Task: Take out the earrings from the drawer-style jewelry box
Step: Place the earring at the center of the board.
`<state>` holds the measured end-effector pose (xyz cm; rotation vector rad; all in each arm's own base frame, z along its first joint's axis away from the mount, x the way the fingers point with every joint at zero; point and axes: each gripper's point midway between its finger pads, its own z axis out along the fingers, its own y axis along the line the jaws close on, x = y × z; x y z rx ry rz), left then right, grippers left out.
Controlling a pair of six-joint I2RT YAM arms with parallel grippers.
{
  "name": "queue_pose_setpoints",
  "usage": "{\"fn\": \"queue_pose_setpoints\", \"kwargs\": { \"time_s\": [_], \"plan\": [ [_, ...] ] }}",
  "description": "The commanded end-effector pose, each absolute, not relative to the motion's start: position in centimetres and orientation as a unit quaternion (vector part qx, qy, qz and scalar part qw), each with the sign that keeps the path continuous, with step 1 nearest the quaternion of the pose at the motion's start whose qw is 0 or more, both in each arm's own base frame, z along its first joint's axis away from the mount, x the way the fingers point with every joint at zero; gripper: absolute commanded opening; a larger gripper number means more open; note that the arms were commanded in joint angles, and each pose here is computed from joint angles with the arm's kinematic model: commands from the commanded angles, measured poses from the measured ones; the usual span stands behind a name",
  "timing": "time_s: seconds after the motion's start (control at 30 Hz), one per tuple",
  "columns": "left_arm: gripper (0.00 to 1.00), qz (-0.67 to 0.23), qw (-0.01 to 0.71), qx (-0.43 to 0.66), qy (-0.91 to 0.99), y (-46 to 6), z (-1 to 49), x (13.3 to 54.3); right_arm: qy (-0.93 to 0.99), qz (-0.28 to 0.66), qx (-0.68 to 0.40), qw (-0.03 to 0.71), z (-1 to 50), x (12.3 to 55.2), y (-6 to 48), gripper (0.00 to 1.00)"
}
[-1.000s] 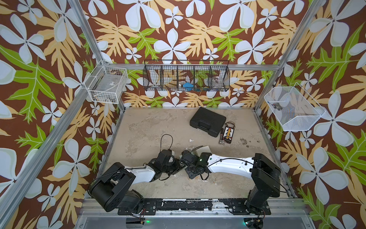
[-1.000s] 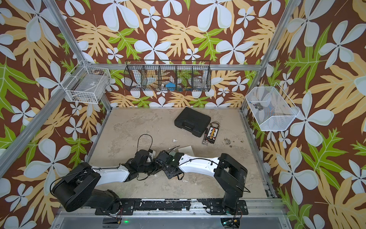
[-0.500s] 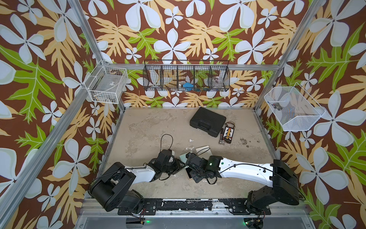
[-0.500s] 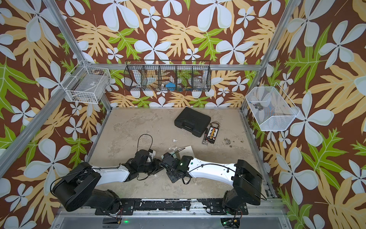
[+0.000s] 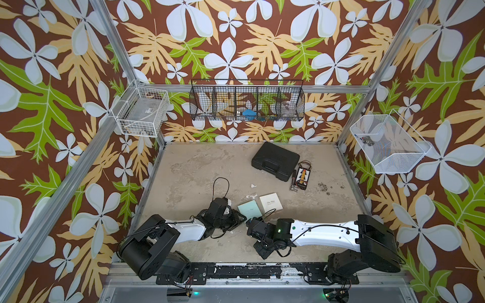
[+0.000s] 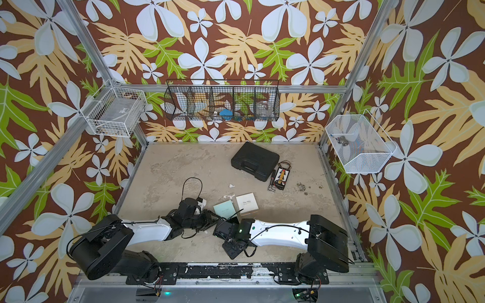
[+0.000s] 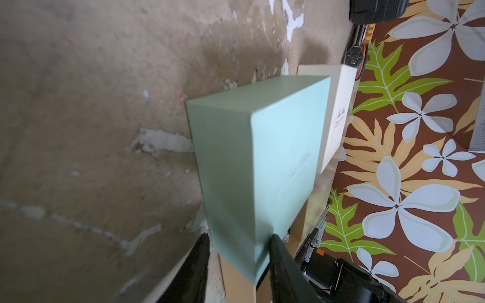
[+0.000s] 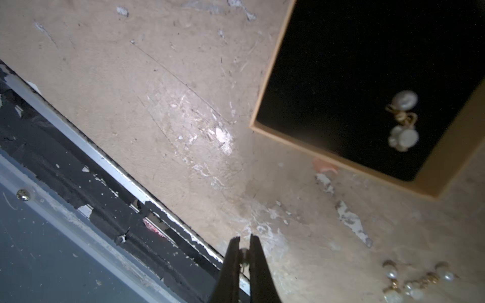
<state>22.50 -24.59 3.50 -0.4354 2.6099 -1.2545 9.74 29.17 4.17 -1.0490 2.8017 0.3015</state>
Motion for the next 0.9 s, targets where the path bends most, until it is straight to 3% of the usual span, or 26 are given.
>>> {"fn": "queue_pose_setpoints", "kwargs": {
  "time_s": [0.0,0.37,0.87],
  "plan": [
    [0.39,-0.414,0.108,-0.145,0.892,-24.3,3.2,22.4,0.927,0.117,-0.352,0.061,3.8,9.5,30.2,0.09],
    [0.39,-0.417,0.108,-0.144,0.891,-24.4,3.4,22.5,0.926,0.114,-0.357,0.050,2.6,9.7,31.5,0.11],
    [0.39,-0.420,0.109,-0.143,0.890,-24.5,3.6,22.4,0.928,0.092,-0.350,0.092,4.8,11.5,31.5,0.27]
  ]
}}
